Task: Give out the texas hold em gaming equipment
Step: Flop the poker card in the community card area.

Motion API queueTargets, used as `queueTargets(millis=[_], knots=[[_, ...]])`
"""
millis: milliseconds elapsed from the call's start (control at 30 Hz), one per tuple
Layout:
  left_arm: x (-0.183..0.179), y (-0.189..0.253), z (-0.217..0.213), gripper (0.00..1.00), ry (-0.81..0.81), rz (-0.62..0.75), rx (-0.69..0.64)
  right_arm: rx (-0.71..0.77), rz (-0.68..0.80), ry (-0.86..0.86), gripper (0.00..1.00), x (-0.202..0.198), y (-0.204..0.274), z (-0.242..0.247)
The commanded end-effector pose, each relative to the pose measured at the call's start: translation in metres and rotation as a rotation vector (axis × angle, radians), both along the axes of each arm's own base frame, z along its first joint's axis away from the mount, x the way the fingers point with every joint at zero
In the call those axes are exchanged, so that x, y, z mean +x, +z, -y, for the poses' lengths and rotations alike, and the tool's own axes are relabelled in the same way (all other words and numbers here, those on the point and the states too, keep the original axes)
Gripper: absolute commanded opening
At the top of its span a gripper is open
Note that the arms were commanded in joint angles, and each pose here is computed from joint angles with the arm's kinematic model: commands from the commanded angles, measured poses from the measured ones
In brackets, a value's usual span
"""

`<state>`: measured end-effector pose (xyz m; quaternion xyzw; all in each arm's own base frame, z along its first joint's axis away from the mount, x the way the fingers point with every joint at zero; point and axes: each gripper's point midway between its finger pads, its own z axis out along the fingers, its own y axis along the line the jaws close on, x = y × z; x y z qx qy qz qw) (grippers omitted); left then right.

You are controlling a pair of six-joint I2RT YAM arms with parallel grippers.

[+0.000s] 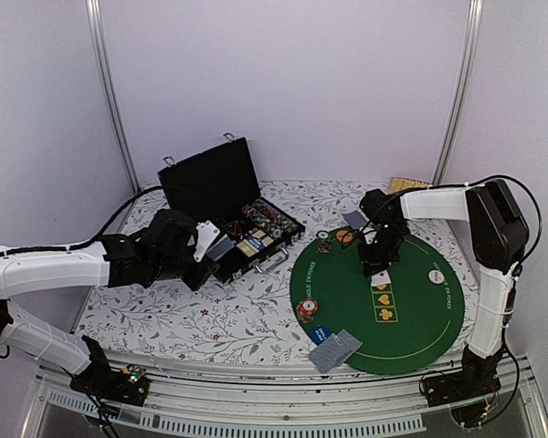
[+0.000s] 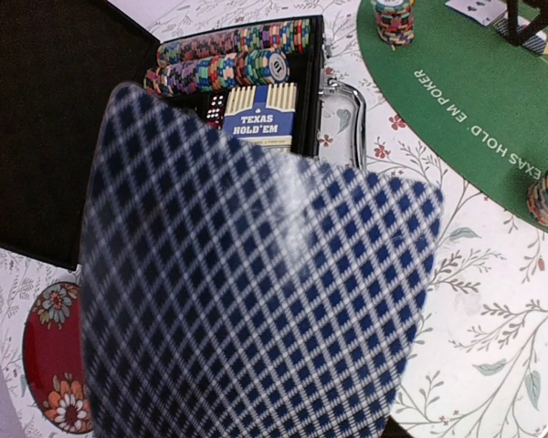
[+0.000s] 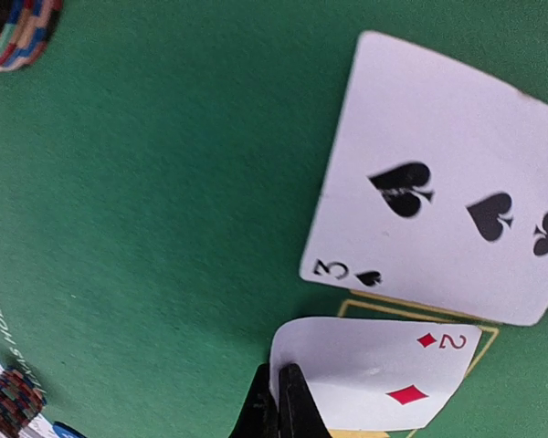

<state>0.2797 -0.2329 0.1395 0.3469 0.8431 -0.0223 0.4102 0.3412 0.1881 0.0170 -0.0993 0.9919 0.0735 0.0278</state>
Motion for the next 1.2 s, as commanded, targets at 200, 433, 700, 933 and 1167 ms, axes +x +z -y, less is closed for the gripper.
queueTargets(millis=[200,433,700,933,1167], knots=[[0.002,0.010,0.004,0.38,-0.004,0.032,-0.019,-0.028,0.023,-0.082,0.02,0.005,-0.010,0.014],[0.002,0.009,0.005,0.38,-0.006,0.030,-0.015,-0.061,0.039,-0.121,0.02,-0.002,-0.005,0.036],[0.002,0.009,0.004,0.38,-0.002,0.031,-0.014,-0.030,0.062,-0.125,0.02,0.008,-0.005,0.031],[0.002,0.011,0.004,0.38,-0.004,0.034,-0.016,-0.025,0.080,-0.129,0.03,0.017,-0.004,0.030],[0.002,0.010,0.003,0.38,-0.002,0.033,-0.016,-0.024,0.092,-0.132,0.03,0.021,-0.004,0.031]])
